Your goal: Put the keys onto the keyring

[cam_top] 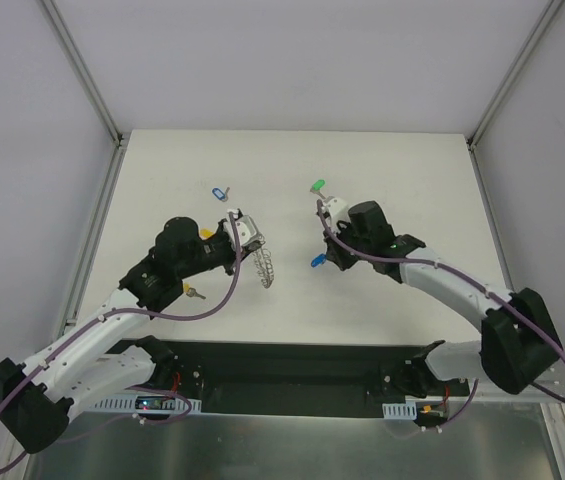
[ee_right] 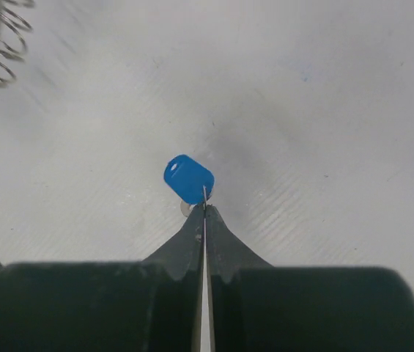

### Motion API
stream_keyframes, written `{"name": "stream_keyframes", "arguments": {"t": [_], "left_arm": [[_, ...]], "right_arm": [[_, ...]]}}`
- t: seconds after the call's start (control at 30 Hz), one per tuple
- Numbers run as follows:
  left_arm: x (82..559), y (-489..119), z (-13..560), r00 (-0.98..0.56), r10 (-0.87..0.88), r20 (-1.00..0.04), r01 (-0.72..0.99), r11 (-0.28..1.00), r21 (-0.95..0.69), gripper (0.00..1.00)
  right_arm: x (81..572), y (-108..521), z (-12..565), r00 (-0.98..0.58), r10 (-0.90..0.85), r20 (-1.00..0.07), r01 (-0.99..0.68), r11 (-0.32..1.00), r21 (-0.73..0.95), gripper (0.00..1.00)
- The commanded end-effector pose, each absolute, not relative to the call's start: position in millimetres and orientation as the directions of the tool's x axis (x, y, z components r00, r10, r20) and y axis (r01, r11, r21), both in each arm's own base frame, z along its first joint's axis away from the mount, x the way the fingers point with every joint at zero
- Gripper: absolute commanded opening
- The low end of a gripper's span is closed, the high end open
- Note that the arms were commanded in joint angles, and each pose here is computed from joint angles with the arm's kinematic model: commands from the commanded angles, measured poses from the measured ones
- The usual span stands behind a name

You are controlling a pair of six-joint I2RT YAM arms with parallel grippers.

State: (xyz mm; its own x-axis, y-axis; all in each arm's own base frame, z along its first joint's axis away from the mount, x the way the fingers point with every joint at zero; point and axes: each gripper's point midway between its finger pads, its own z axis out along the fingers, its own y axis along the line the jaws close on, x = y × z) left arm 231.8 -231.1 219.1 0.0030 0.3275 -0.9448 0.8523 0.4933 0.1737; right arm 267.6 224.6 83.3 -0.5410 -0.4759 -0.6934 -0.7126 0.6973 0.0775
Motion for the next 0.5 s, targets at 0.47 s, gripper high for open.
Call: {"name": "stream_keyframes", "arguments": {"t": [0.47], "left_arm": [[178.2, -282.8, 338.6, 0.278, 0.085, -0.957, 0.959, 0.036, 0.282, 0.0]], "right_arm": [[199.9, 242.8, 297.2, -0.122, -0.37, -0.921, -0.939, 0.343, -0.014, 0.01]]}}
